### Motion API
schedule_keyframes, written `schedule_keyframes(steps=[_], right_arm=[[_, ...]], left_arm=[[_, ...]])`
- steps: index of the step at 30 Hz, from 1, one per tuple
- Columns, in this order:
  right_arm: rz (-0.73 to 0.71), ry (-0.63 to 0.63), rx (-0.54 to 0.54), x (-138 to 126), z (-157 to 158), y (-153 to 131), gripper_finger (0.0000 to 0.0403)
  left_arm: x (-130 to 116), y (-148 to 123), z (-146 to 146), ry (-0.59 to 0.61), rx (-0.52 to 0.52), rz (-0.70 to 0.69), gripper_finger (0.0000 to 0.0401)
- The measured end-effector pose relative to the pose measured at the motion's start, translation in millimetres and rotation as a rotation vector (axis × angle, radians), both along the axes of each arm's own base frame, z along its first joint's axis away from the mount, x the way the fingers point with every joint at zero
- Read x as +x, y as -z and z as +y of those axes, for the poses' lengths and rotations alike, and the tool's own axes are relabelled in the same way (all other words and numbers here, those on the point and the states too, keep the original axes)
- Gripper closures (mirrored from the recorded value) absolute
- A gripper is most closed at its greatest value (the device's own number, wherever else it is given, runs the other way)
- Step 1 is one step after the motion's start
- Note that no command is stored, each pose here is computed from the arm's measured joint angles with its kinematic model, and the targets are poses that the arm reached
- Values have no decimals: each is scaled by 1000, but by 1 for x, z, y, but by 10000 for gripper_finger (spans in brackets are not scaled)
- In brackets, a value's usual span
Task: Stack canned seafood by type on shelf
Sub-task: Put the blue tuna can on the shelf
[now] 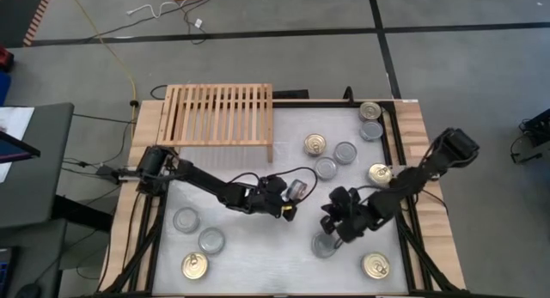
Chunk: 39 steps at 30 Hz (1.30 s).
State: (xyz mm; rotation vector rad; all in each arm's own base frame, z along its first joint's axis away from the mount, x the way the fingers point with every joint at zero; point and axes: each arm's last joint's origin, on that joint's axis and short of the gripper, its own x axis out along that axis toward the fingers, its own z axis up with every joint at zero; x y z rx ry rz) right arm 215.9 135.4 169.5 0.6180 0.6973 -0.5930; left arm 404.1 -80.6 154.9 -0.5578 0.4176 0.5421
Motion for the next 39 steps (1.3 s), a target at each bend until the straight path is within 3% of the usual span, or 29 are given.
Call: schedule_keyframes(steps=[7, 17, 21, 29, 35, 39], right_arm=[[-24, 20, -14, -8, 5, -2, 381], [-22, 22, -19, -8, 4, -2, 381], [-19, 19, -23, -8, 4, -2, 381], [-27, 21, -40, -8, 4, -2, 381], [-28, 22, -43, -8, 4, -2, 381], [-28, 22, -43, -8, 4, -2, 381]], left_arm=[[0, 1, 7, -9, 20, 23, 83], [2, 1, 17, 64, 165, 88, 84], [2, 1, 16, 104, 207, 115, 108], [3, 1, 16, 134, 197, 120, 214], [3, 2, 15, 130, 164, 108, 215], [3, 1, 17, 79, 72, 65, 215]])
